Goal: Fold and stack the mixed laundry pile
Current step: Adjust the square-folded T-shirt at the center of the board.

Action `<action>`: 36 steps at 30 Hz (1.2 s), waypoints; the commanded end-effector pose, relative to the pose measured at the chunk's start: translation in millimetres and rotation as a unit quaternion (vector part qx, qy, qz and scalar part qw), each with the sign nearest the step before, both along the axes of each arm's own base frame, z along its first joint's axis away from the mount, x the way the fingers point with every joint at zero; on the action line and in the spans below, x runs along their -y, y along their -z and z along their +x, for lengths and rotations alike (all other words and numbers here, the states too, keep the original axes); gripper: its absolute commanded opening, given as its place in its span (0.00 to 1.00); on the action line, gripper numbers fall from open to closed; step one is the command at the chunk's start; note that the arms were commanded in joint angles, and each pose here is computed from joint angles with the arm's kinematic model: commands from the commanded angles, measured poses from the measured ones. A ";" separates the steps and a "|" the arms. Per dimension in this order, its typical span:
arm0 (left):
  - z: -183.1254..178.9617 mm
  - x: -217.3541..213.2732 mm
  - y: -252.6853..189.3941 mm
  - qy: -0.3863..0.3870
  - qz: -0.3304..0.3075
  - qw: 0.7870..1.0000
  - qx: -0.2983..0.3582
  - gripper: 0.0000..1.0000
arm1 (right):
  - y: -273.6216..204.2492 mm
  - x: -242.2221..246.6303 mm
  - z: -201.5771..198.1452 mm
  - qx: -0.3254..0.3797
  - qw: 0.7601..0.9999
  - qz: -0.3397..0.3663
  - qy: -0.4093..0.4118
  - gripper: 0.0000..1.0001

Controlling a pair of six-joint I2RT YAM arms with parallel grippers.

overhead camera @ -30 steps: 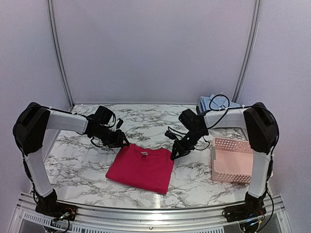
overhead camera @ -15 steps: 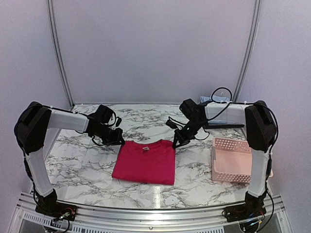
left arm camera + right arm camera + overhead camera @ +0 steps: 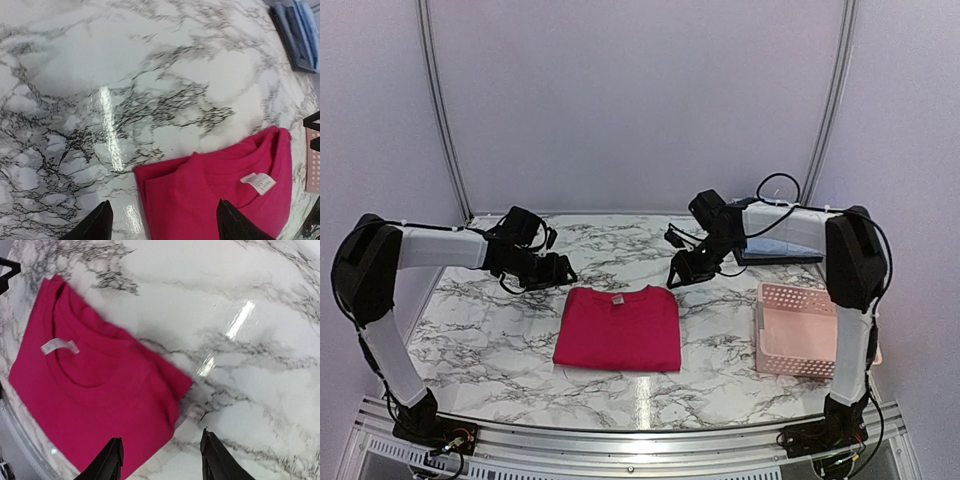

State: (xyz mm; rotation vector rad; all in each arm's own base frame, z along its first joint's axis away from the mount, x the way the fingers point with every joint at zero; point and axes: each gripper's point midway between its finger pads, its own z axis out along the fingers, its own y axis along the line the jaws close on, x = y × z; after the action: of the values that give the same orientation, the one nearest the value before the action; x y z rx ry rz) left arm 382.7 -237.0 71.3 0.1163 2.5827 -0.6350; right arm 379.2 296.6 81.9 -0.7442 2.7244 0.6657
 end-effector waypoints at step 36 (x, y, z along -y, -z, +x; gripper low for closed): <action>-85.8 136.8 -69.7 0.356 0.149 0.890 0.242 0.81 | -65.0 9.6 -47.7 -0.073 0.965 0.230 0.103 0.55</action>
State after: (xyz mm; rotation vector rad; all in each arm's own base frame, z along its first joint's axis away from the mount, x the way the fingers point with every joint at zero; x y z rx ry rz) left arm 329.8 -351.2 172.2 0.9138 2.1271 -0.5253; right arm 325.3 305.3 148.2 -0.4459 2.5608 1.2550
